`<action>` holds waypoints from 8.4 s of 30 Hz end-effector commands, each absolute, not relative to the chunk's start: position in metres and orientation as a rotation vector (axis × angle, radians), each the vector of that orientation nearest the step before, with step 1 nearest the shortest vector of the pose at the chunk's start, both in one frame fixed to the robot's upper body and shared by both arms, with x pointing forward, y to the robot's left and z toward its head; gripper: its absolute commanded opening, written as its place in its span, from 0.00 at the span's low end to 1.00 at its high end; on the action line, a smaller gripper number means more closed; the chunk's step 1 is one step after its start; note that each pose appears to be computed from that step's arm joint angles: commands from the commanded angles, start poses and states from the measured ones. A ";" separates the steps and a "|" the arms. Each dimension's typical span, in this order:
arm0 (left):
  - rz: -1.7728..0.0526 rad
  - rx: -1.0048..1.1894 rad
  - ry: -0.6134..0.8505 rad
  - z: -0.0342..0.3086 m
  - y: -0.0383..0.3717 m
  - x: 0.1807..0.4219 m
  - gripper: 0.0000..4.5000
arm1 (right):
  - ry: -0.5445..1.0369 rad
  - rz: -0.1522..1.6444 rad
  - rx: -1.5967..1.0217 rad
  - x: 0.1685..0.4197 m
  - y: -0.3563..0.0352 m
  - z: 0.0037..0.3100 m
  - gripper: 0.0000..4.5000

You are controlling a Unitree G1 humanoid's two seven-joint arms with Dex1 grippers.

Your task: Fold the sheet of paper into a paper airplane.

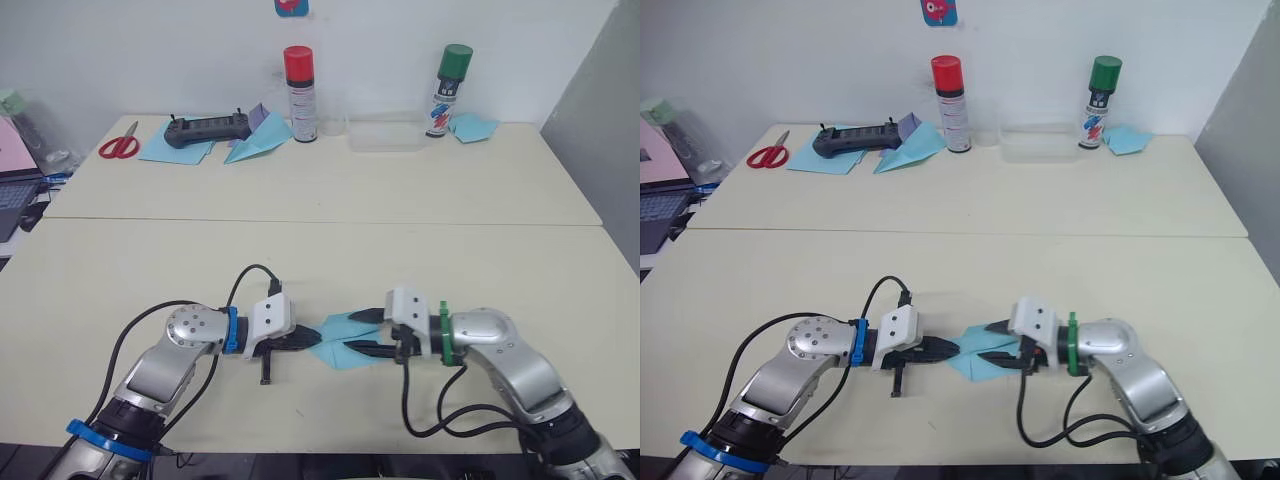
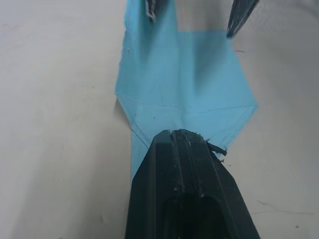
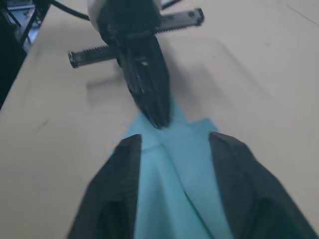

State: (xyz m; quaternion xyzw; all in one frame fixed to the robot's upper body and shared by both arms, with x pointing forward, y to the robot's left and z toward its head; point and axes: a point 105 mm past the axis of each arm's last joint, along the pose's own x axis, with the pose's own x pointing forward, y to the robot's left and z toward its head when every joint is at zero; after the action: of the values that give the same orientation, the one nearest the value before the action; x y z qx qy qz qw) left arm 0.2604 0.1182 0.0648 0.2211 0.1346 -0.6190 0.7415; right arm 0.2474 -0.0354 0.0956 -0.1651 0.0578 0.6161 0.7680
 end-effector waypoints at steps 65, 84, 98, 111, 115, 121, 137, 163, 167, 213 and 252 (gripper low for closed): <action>-1.372 0.463 0.424 0.036 0.125 0.260 0.00 | 0.367 1.050 -0.114 0.241 -0.109 0.115 0.02; -1.393 0.486 0.421 0.037 0.124 0.260 0.00 | 0.428 0.986 -0.074 0.247 -0.051 0.054 0.02; -1.393 0.482 0.425 0.038 0.124 0.260 0.00 | 0.509 0.808 -0.016 0.251 -0.085 0.040 0.02; -1.393 0.485 0.440 0.037 0.129 0.258 0.00 | 0.549 0.722 -0.018 0.247 -0.114 0.029 0.02; -1.394 0.482 0.442 0.037 0.129 0.258 0.00 | 0.568 0.673 -0.002 0.249 -0.128 0.027 0.02; -1.397 0.482 0.443 0.036 0.129 0.258 0.00 | 0.593 0.646 0.015 0.247 -0.138 0.025 0.02; -1.397 0.483 0.443 0.036 0.130 0.261 0.00 | 0.245 0.858 -0.036 0.246 -0.125 0.102 0.02; -1.391 0.390 0.297 0.085 0.098 0.275 0.00 | 0.407 1.114 -0.241 0.252 -0.073 0.043 0.02; -1.411 0.372 0.282 0.086 0.084 0.274 0.00 | 0.412 1.107 -0.234 0.254 -0.073 0.042 0.02; -1.219 0.421 0.557 0.013 0.178 0.238 0.00 | 0.451 1.153 -0.271 0.243 -0.072 0.030 0.02; -1.386 0.363 0.314 0.162 0.166 0.228 0.99 | 0.381 1.261 0.049 0.272 -0.072 0.095 1.00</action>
State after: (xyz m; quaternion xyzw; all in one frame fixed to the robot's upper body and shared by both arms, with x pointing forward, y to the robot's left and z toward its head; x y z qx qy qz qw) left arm 0.2305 0.1687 0.1532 0.1566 0.1551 -0.6260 0.7480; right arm 0.2746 -0.0777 0.0946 0.0337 0.1833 0.5688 0.8011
